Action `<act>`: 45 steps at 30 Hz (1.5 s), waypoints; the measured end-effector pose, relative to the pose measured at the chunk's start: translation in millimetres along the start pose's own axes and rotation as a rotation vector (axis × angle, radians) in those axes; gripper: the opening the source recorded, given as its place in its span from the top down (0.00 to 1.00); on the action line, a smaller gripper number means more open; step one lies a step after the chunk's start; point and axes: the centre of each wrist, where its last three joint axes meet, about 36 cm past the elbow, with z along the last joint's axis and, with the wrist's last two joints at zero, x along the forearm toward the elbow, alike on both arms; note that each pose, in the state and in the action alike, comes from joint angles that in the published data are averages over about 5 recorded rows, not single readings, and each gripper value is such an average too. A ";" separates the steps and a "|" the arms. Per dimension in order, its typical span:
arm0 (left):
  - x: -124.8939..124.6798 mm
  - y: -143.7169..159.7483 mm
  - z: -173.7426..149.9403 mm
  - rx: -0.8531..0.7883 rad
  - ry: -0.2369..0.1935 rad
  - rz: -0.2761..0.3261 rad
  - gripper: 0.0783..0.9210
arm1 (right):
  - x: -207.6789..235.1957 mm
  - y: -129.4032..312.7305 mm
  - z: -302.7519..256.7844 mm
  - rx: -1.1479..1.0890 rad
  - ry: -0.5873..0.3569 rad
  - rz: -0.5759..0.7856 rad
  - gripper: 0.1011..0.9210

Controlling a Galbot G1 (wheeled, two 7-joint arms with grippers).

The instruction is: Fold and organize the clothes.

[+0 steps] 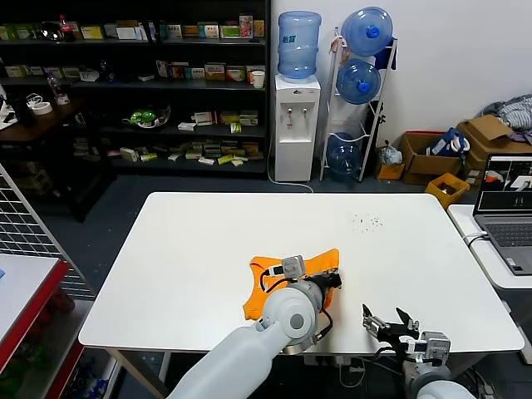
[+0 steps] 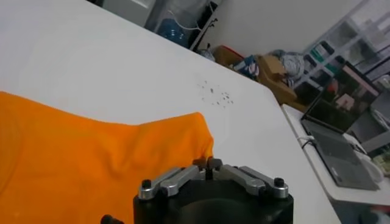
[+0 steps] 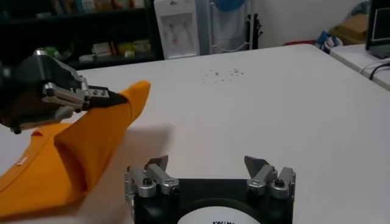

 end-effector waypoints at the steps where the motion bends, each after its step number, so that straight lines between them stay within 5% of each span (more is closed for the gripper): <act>1: -0.4 -1.6 0.1 -0.001 -0.001 0.003 0.90 | 0.8 -1.1 -0.5 0.003 -0.005 0.000 0.12; 8: 11.8 -2.2 -3.2 0.021 -0.019 0.032 0.67 | 10.7 -13.3 -4.6 0.036 -0.058 -0.011 0.12; 13: 39.7 32.4 -4.6 0.027 -0.086 0.044 0.49 | 19.1 -28.8 -0.9 0.072 -0.126 -0.015 0.12; 17: 65.1 91.9 5.8 0.020 -0.207 0.010 0.36 | 21.1 -44.0 3.9 0.093 -0.196 -0.021 0.12; 24: 114.3 191.0 52.6 -0.073 -0.483 -0.062 0.14 | 14.4 -59.3 17.6 0.123 -0.292 -0.057 0.12; 32: 162.3 247.6 114.2 -0.237 -0.737 -0.090 0.12 | 11.7 -64.0 38.9 0.161 -0.414 -0.079 0.12; 38: 187.7 266.3 151.2 -0.325 -0.862 -0.108 0.12 | 18.0 -55.4 58.0 0.190 -0.494 -0.081 0.12; 45: 205.1 272.6 176.5 -0.404 -0.929 -0.111 0.12 | 21.7 -46.9 71.8 0.212 -0.566 -0.075 0.12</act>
